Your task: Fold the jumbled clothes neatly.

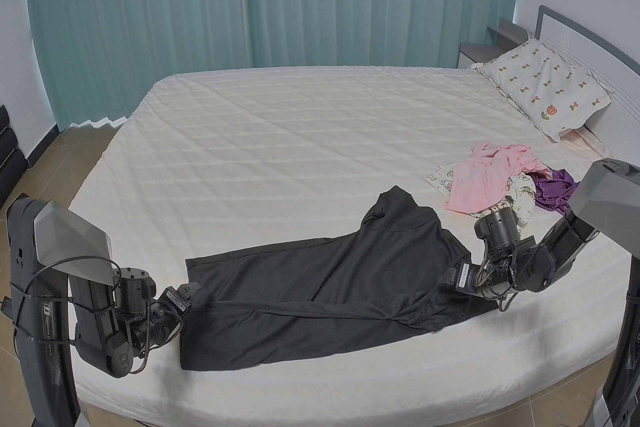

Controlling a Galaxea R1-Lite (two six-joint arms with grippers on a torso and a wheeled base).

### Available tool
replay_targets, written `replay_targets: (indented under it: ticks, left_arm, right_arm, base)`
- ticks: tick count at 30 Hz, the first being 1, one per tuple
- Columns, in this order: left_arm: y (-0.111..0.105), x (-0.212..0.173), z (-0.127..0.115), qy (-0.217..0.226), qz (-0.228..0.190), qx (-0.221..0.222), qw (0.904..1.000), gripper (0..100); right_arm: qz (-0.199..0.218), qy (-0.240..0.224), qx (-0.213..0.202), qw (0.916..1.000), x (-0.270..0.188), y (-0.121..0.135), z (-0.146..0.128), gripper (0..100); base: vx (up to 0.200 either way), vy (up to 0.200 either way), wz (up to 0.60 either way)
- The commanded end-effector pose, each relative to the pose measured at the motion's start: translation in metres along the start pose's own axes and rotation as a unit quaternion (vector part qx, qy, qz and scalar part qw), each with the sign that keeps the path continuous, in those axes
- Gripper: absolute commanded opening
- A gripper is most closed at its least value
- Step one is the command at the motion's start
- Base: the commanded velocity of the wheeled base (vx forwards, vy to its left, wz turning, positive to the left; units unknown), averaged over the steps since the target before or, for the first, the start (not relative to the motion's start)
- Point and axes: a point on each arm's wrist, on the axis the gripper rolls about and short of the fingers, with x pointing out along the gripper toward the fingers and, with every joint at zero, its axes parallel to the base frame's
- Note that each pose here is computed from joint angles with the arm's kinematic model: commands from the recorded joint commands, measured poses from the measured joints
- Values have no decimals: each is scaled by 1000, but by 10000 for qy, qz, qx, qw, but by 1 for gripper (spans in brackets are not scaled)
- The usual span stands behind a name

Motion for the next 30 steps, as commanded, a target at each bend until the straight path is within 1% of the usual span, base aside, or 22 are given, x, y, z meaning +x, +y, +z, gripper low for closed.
replay_targets:
  ticks: [1,7,12,16,20,24,29,30]
  left_arm:
    - [0,0,0,2,4,-1,10000,100]
    - [1,0,0,7,10,-1,10000,100]
    - [1,0,0,7,10,-1,10000,100]
    - [1,0,0,7,10,-1,10000,100]
    - [1,0,0,7,10,-1,10000,100]
    - [1,0,0,7,10,-1,10000,100]
    - [1,0,0,7,10,-1,10000,100]
    - [0,0,0,2,4,-1,10000,100]
  right_arm:
    - [-69,389,-83,9992,19,6,-13,0]
    - [-165,517,-25,9985,17,2,-17,0]
    - [-402,683,103,9968,11,-13,-15,0]
    - [-465,708,187,9962,3,-24,-14,0]
    - [-504,813,131,9953,-2,-30,-20,0]
    - [-596,897,-29,9942,2,-39,-23,0]
    - [-612,914,-94,9939,9,-38,-24,0]
    - [-542,855,-85,9948,10,-35,-23,0]
  base:
    - [0,0,0]
    - [0,0,0]
    - [0,0,0]
    - [0,0,0]
    - [0,0,0]
    - [0,0,0]
    - [0,0,0]
    - [0,0,0]
